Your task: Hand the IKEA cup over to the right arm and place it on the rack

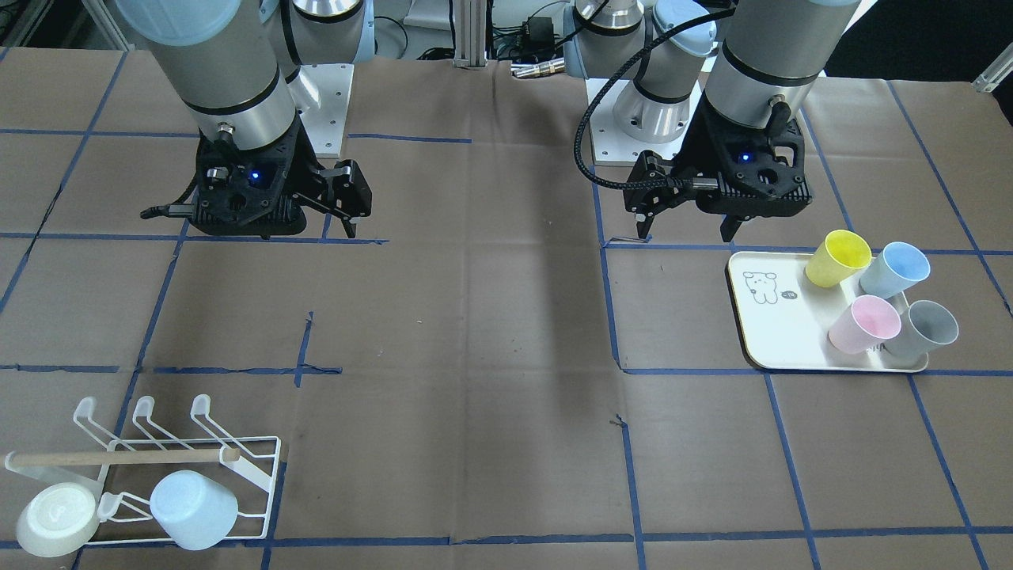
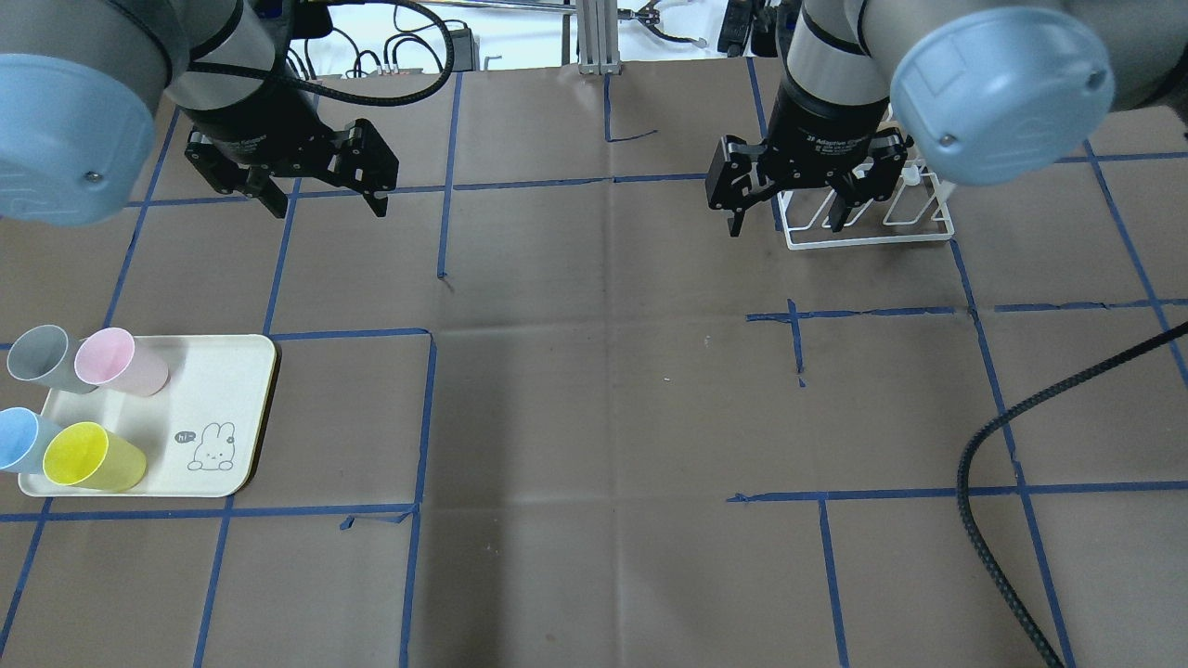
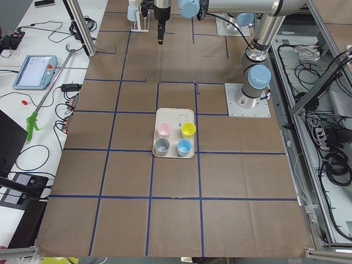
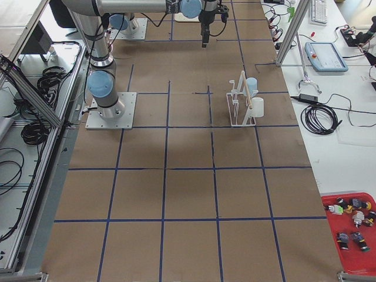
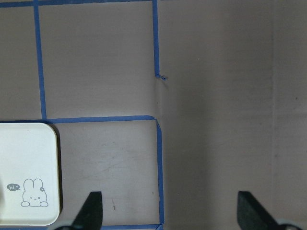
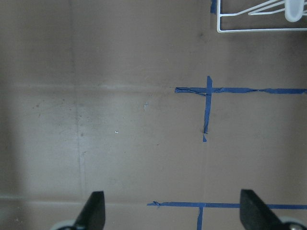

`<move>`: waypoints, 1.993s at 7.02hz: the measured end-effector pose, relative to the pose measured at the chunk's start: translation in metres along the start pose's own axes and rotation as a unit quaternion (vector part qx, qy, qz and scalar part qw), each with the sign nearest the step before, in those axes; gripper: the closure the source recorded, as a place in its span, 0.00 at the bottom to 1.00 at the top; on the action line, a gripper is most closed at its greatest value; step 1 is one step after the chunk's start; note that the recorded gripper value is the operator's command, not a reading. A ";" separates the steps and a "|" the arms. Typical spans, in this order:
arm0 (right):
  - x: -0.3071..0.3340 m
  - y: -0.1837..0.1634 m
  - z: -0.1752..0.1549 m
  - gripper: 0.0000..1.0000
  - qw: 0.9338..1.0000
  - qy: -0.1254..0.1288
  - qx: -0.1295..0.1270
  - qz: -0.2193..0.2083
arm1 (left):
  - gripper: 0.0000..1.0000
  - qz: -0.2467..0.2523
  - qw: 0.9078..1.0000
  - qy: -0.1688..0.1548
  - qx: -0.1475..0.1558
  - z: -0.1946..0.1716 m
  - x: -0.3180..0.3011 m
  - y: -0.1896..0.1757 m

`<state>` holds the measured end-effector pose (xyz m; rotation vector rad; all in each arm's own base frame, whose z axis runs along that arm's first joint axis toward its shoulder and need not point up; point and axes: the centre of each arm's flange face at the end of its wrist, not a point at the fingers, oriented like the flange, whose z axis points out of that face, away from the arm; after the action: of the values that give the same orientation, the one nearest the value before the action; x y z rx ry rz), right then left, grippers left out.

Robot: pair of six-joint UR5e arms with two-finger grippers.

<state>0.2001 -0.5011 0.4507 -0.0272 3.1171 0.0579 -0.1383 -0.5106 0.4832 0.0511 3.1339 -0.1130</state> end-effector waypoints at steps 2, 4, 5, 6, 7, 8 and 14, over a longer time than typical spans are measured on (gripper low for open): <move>0.008 0.027 -0.005 0.00 1.000 -0.001 0.003 0.004 | 0.00 0.000 1.000 0.000 0.000 0.000 0.000 0.000; 0.012 0.043 -0.014 0.00 1.000 -0.003 0.008 0.008 | 0.00 0.000 1.000 0.000 0.000 0.000 0.000 0.000; 0.015 0.045 -0.014 0.00 1.000 -0.002 0.008 0.013 | 0.00 0.000 1.000 0.001 0.000 0.000 0.000 0.000; 0.020 0.045 -0.014 0.00 1.000 -0.001 0.007 0.020 | 0.00 0.000 1.000 0.000 0.000 0.000 0.000 0.000; 0.024 0.049 -0.015 0.00 1.000 0.000 0.008 0.025 | 0.00 0.000 1.000 0.000 0.000 0.001 0.000 0.000; 0.027 0.057 -0.013 0.00 1.000 0.000 0.010 0.026 | 0.00 0.000 1.000 0.000 -0.001 0.001 0.000 0.000; 0.027 0.066 -0.012 0.00 1.000 0.000 0.017 0.020 | 0.00 0.000 1.000 0.000 -0.001 0.001 0.000 0.000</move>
<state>0.1715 -0.4356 0.4645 0.0360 3.1170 0.0065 -0.1381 -0.5110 0.4826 0.0503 3.1339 -0.1111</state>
